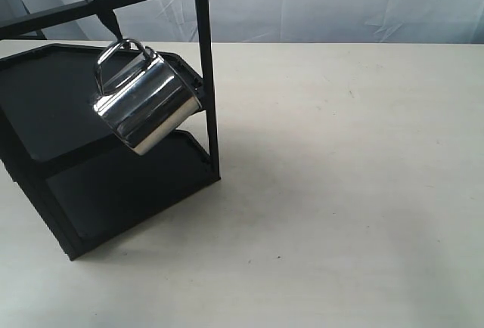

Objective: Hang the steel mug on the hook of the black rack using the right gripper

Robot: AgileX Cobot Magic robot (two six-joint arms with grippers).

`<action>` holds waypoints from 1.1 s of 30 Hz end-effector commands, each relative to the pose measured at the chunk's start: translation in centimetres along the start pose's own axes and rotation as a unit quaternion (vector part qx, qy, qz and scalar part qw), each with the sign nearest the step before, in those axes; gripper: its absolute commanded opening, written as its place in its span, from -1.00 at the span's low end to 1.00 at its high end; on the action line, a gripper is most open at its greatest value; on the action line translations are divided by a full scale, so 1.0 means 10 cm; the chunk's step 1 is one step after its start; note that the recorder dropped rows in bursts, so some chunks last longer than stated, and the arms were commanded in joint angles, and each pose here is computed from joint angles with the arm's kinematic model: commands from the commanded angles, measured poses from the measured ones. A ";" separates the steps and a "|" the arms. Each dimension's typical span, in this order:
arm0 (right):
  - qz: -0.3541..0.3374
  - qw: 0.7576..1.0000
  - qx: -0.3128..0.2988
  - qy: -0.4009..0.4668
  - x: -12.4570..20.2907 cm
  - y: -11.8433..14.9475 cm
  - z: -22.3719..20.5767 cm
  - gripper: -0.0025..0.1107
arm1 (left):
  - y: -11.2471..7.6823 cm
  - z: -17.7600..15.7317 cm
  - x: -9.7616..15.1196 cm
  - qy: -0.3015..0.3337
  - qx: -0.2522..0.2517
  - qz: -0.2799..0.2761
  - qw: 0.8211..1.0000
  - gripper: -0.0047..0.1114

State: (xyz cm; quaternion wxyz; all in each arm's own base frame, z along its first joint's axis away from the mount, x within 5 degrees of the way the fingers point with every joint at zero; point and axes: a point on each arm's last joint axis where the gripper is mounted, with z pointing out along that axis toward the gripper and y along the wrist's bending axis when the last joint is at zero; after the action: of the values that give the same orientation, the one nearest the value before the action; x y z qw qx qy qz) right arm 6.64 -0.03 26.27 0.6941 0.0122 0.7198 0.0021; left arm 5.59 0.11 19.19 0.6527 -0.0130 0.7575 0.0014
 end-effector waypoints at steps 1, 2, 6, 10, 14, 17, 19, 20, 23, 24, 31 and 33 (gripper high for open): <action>0.001 0.999 0.008 0.047 0.33 -0.02 0.04 -0.96 | 0.00 0.00 0.00 -0.002 0.001 -0.001 1.000 -0.89; 0.007 0.998 0.009 0.056 0.38 -0.02 0.05 -0.96 | 0.00 0.00 0.00 -0.002 0.001 -0.001 1.000 -0.89; 0.046 0.995 0.021 0.090 0.57 -0.04 0.04 -0.96 | 0.00 0.00 0.00 -0.002 0.001 -0.001 1.000 -0.89; 0.057 0.991 0.023 0.116 0.74 -0.04 0.01 -0.96 | 0.00 0.00 0.00 -0.002 0.001 -0.001 1.000 -0.89; 0.057 0.992 0.022 0.114 0.79 -0.04 -0.02 -0.96 | 0.00 0.00 0.00 -0.002 0.001 -0.001 1.000 -0.89; 0.051 0.990 0.023 0.128 0.82 -0.04 -0.04 -0.96 | 0.00 0.00 0.00 -0.002 0.001 -0.001 1.000 -0.89; 0.043 0.991 0.023 0.126 0.81 -0.04 -0.05 -0.96 | 0.00 0.00 0.00 -0.002 0.001 -0.001 1.000 -0.89; 0.043 0.991 0.023 0.126 0.81 -0.04 -0.05 -0.96 | 0.00 0.00 0.00 -0.002 0.001 -0.001 1.000 -0.89; 0.043 0.991 0.023 0.126 0.81 -0.04 -0.05 -0.96 | 0.00 0.00 0.00 -0.002 0.001 -0.001 1.000 -0.89; 0.043 0.991 0.023 0.126 0.81 -0.04 -0.05 -0.96 | 0.00 0.00 0.00 -0.002 0.001 -0.001 1.000 -0.89; 0.046 0.991 0.022 0.126 0.81 -0.04 -0.05 -0.96 | 0.00 0.00 0.00 -0.002 0.001 -0.001 1.000 -0.89; 0.047 0.991 0.022 0.126 0.81 -0.04 -0.05 -0.96 | 0.00 0.00 0.00 -0.002 0.001 -0.001 1.000 -0.89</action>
State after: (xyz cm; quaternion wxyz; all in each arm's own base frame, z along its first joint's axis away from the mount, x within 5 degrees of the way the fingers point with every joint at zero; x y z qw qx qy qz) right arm 5.91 -0.22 18.20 0.5945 0.0627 0.8013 0.0238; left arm 5.59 0.11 19.19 0.6527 -0.0130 0.7575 0.0014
